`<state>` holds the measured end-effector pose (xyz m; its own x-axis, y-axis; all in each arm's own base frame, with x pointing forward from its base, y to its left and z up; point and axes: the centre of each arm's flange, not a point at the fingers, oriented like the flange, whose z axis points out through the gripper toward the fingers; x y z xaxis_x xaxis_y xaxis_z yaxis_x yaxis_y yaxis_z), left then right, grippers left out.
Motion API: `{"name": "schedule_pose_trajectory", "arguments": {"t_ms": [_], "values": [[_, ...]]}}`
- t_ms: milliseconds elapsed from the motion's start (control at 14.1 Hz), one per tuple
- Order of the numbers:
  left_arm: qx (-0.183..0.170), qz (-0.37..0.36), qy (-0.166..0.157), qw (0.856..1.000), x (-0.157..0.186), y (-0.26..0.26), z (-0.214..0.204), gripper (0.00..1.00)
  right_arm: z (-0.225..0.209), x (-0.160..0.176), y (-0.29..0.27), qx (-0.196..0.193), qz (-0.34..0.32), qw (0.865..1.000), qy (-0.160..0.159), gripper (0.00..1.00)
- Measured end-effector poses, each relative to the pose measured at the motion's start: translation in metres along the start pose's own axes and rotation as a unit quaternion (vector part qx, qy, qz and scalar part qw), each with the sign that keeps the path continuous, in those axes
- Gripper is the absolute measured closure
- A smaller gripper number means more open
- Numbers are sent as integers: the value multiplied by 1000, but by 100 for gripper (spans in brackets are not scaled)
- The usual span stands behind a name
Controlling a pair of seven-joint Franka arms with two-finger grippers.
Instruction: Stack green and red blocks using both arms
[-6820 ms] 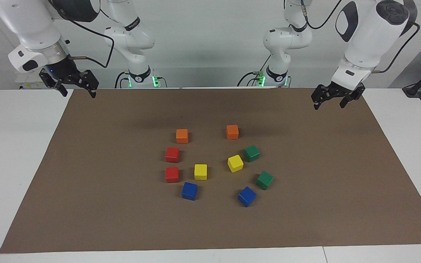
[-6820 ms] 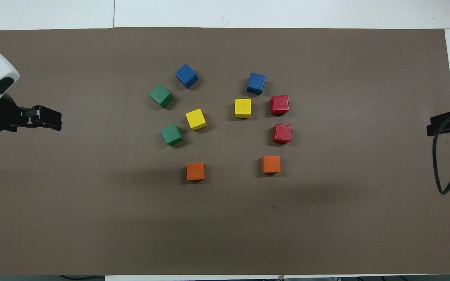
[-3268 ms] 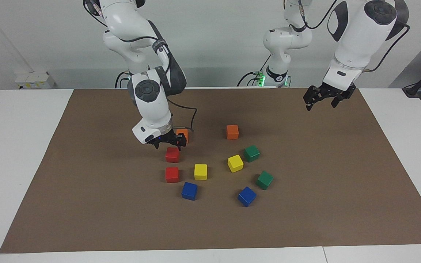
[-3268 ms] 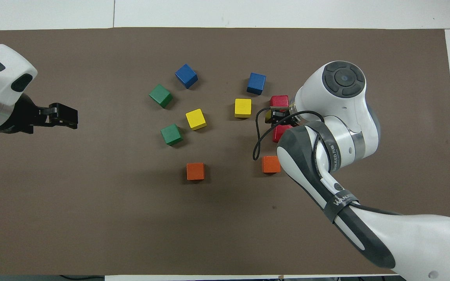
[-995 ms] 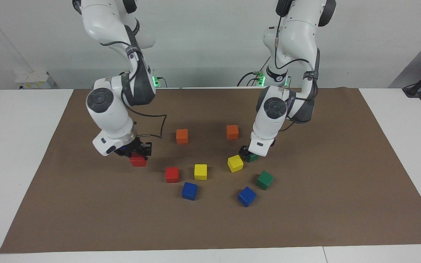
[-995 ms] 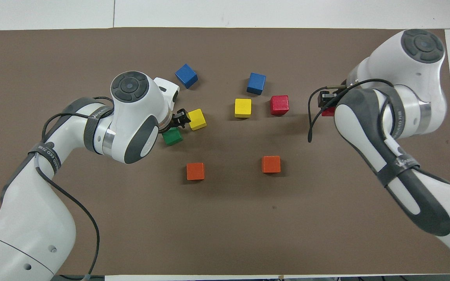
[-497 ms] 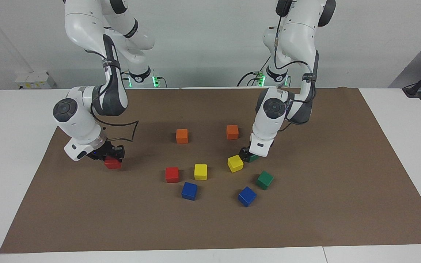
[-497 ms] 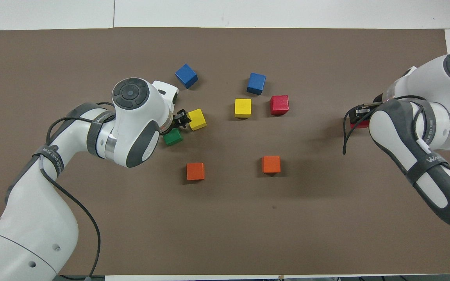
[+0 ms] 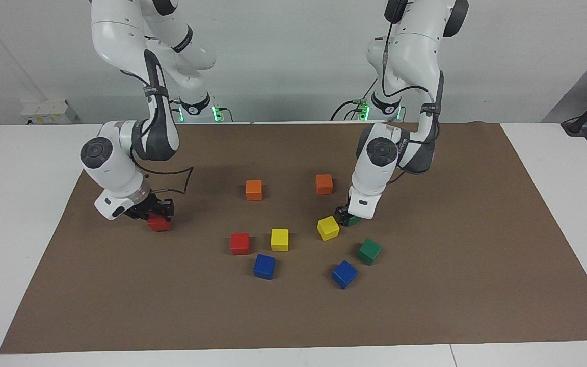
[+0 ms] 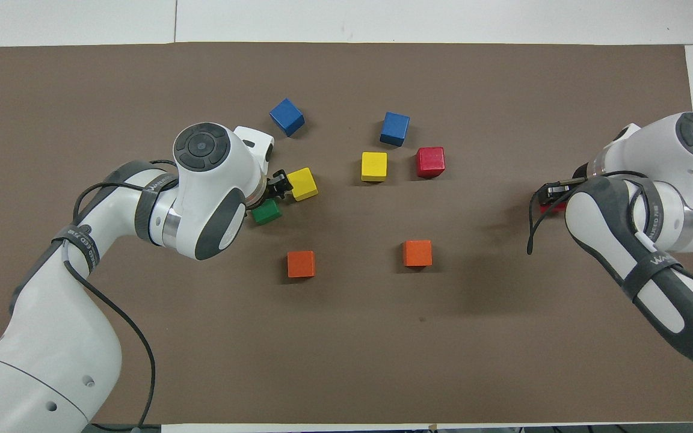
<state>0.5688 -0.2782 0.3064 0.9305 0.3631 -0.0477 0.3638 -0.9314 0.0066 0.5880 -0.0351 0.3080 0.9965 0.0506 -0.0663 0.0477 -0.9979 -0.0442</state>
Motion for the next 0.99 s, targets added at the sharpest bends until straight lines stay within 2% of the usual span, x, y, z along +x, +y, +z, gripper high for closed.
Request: {"name": "schedule_pose_trajectory", "arguments": {"t_ms": [426,639,710,852,995], "values": [[0,-4,0,1000,-1,0,2,13,-1,-2,19,-2,-2,1000,7,45],[-2,-5,1,1000,-4,3,2,10,-1,-2,20,-2,-2,1000,7,45],[-3,-5,2,1000,-4,3,2,15,-1,-2,20,-2,-2,1000,7,45],[-3,-5,2,1000,-4,3,2,42,1,-3,19,-2,-2,1000,5,45],[-3,-5,2,1000,-4,3,2,45,3,-4,19,-2,-2,1000,5,45]]}}
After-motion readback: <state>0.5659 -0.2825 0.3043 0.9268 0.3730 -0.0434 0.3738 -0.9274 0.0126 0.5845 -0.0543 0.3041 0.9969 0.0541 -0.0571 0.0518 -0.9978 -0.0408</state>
